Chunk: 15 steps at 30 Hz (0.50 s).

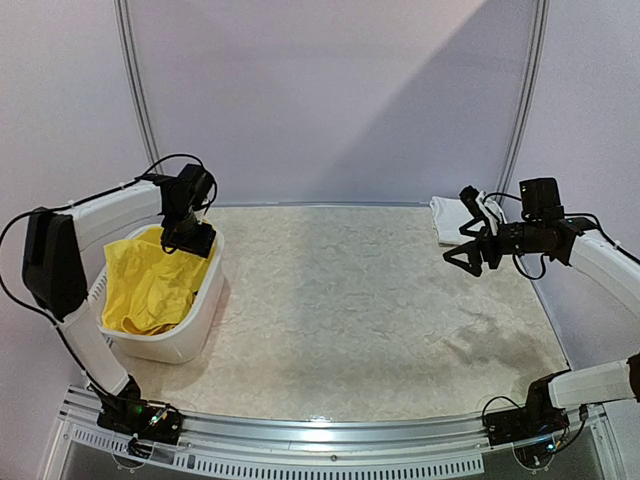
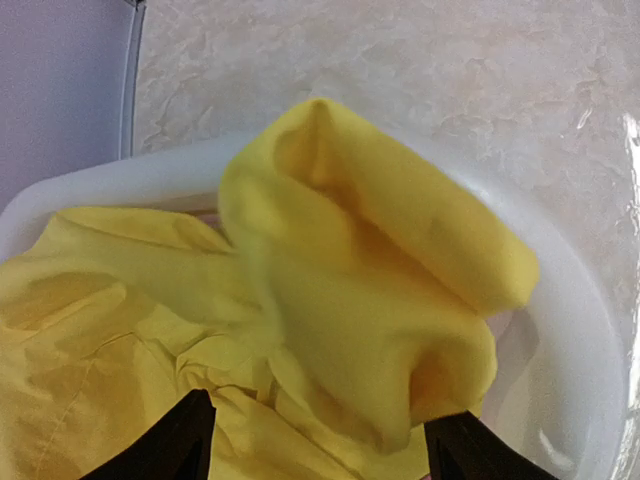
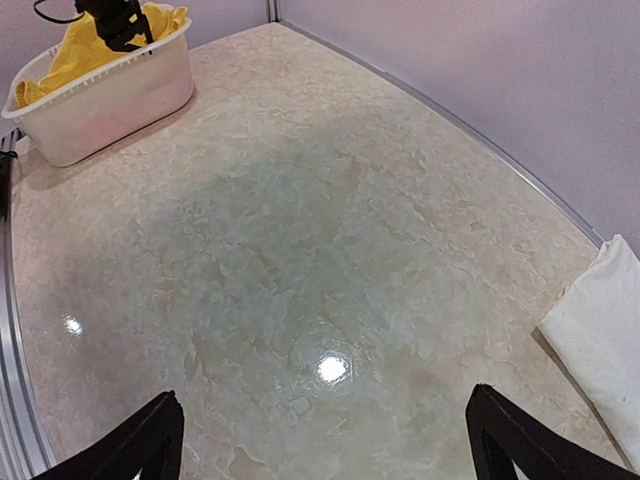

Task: Fold and stack the mixed laundry pile
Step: Pick up the crumpled shorts and place them in the bin.

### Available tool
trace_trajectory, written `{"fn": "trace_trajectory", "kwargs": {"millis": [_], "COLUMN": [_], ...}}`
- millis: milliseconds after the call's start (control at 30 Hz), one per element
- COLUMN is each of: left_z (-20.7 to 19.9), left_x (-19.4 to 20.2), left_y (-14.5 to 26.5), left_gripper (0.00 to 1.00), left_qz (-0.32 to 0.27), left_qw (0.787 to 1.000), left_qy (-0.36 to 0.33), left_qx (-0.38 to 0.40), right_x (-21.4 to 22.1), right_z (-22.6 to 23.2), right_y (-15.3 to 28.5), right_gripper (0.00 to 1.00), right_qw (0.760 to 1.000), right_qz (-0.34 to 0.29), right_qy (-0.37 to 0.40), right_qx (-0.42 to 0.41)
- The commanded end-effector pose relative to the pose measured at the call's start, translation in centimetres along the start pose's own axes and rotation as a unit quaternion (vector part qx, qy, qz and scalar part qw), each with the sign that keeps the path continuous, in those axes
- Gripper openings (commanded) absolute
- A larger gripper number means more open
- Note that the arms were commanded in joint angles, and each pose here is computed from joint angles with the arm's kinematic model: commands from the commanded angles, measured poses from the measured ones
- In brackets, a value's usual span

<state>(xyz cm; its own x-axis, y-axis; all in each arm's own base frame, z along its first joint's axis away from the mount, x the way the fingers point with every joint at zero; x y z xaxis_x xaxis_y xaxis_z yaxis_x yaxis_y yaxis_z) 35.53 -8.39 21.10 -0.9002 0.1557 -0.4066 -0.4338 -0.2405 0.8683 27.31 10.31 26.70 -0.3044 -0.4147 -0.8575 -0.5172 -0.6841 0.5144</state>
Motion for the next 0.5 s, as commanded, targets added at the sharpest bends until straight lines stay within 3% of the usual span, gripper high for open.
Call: {"fn": "trace_trajectory", "kwargs": {"millis": [0, 100, 233, 467], "left_z": [-0.7, -0.5, 0.6, 3.6], "left_x": [-1.8, -2.3, -3.3, -5.4], "left_y": [-1.9, -2.4, 1.1, 14.6], "left_gripper": [0.64, 0.33, 0.00, 0.00], "left_qz": [0.004, 0.016, -0.023, -0.193], "left_qw": [0.999, 0.999, 0.999, 0.979], "left_qy": [0.000, 0.001, 0.017, 0.037], "left_qx": [0.033, 0.033, 0.033, 0.058], "right_x": [0.3, 0.4, 0.6, 0.6], "right_z": [0.6, 0.5, 0.5, 0.5], "right_y": [0.0, -0.2, -0.3, -0.5], "right_gripper": [0.99, 0.99, 0.99, 0.99], "right_qw": [1.000, 1.000, 0.999, 0.999], "right_qz": [0.005, 0.012, 0.016, 0.019], "right_qy": [0.015, 0.016, 0.016, 0.018], "right_qx": [-0.023, -0.024, -0.029, -0.035]}}
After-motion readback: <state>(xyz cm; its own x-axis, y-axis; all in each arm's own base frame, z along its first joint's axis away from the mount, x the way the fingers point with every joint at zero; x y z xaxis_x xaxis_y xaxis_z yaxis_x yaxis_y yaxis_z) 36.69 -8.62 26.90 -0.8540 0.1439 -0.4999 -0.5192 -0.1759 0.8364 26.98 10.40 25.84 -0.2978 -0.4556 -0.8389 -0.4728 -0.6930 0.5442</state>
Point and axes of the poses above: each gripper's point midway between its finger pads, its own y axis back along the fingers, its own z axis along the line the jaws close on, x = y × z, the point moved 8 cm from there along y, back along the fingers, and after that the axes turned 1 degree about y, right-handed, at the moved point
